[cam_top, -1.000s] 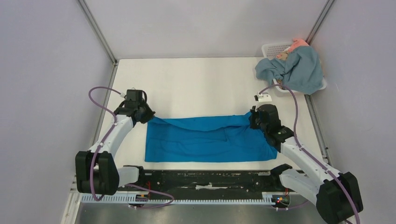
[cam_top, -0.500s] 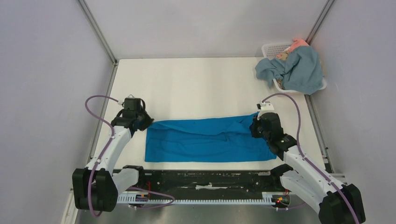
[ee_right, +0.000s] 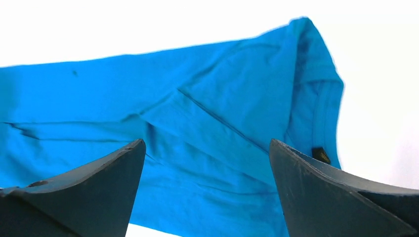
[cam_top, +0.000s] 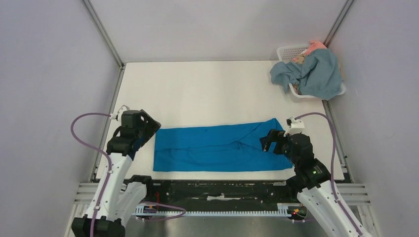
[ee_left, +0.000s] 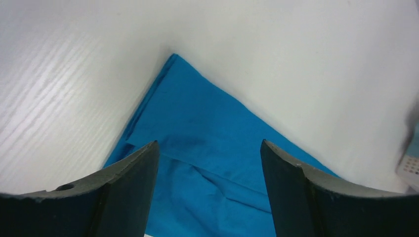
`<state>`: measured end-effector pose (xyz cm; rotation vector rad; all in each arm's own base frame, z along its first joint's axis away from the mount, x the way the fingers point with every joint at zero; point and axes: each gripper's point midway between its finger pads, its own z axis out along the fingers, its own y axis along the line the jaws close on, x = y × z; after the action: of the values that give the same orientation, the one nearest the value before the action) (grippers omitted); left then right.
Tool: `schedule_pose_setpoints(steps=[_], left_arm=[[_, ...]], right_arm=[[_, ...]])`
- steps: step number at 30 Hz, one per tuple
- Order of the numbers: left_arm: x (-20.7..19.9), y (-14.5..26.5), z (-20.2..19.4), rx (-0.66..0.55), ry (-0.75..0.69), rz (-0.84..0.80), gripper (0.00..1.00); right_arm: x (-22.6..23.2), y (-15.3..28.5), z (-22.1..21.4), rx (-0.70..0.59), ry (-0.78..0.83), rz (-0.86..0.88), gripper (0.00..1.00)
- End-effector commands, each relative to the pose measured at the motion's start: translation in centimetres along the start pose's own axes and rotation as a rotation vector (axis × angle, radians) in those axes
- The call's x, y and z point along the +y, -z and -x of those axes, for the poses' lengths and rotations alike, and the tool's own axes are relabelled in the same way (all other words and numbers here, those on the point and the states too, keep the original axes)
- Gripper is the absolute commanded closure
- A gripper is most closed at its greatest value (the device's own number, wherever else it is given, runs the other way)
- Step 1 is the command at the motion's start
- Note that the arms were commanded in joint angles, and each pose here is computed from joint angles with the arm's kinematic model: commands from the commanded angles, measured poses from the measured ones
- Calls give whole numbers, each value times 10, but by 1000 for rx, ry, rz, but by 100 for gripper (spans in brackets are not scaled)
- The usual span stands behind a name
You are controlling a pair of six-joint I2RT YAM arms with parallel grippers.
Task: Fold and stack the t-shirts
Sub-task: Fold the other side of the tshirt into a rectangle, then rotate the tshirt 90 degrees
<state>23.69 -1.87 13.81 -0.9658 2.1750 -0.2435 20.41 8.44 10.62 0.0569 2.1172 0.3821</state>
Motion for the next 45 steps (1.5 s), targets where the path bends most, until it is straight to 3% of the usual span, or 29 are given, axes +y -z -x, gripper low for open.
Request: schedule_pose_setpoints(steps=[1, 4, 7, 13, 20, 25, 29, 34, 40, 45], left_arm=[[-44, -3, -13, 107, -28, -196, 19], [-62, -23, -46, 250, -81, -258, 18], [-68, -41, -76, 338, -168, -214, 18], [-57, -69, -100, 398, -227, -118, 16], [-33, -79, -109, 385, -210, -44, 15], [-24, -79, -119, 402, -189, -34, 15], [-31, -72, -137, 428, -187, -65, 15], [-44, -61, -181, 483, -169, -128, 14], [-74, -50, -234, 498, -149, -189, 14], [-100, -41, -288, 546, -153, -215, 14]], right_arm=[[27, -3, 27, -102, -9, 127, 2], [36, -22, 21, -37, -40, 153, 2], [26, -44, -4, 91, -103, 66, 2], [28, -71, -16, 123, -118, 75, 2], [3, -85, -42, 209, -131, -60, 2], [-1, -120, -10, 142, -184, -97, 2], [1, -171, 29, 102, -204, -90, 2], [49, -260, 53, 205, -178, 134, 2], [106, -354, 103, 175, -175, 358, 2], [156, -414, 118, 88, -136, 428, 2]])
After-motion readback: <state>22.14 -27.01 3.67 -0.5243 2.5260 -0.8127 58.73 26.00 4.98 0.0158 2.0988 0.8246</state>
